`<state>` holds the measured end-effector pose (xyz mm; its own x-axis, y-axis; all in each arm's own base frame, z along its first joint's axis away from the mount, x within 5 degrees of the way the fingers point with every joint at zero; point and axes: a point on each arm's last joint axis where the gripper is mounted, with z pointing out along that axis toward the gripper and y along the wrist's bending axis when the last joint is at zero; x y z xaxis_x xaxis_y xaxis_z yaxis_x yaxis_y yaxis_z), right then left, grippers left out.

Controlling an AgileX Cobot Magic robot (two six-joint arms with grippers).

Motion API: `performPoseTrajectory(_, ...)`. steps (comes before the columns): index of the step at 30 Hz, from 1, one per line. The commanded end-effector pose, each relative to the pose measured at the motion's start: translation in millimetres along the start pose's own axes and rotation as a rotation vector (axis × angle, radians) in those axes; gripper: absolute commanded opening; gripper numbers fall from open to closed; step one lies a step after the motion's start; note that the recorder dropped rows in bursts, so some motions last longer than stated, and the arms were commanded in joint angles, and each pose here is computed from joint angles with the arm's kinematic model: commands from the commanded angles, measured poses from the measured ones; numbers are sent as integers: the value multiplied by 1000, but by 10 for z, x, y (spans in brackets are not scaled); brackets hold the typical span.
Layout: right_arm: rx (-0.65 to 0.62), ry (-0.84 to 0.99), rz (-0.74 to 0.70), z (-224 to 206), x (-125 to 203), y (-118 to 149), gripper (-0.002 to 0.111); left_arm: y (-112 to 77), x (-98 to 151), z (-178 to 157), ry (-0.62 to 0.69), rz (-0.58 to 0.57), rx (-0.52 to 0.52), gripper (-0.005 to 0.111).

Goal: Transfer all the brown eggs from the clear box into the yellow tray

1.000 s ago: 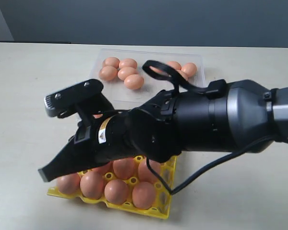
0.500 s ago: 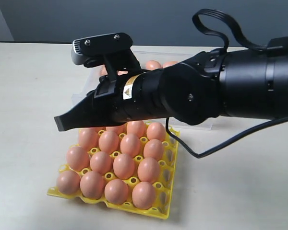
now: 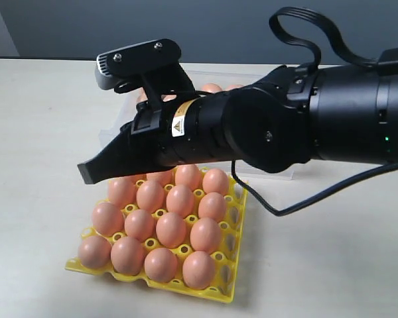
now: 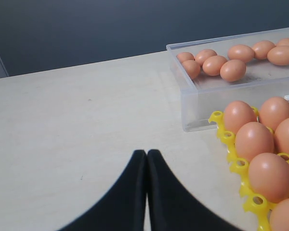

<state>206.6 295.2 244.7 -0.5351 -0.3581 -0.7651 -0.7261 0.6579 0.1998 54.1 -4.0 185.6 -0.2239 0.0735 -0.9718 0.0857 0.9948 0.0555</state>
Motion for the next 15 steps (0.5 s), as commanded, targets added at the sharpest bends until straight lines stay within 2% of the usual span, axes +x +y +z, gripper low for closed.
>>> performPoseTrajectory(1, 15, -34, 10, -35, -62, -70, -1, -4, 3, 0, -10, 1, 7, 0)
performPoseTrajectory(6, 105, -71, 148, -74, -149, -486, -1, -4, 3, 0, -10, 1, 7, 0)
performPoseTrajectory(9, 218, -43, 241, -167, -145, -1000, -1, -4, 3, 0, -10, 1, 7, 0)
performPoseTrajectory(11, 254, -24, 275, -212, -125, -1163, -1, -4, 3, 0, -10, 1, 7, 0)
performPoseTrajectory(15, 293, -15, 287, -263, -111, -1326, -1, -4, 3, 0, -10, 1, 7, 0)
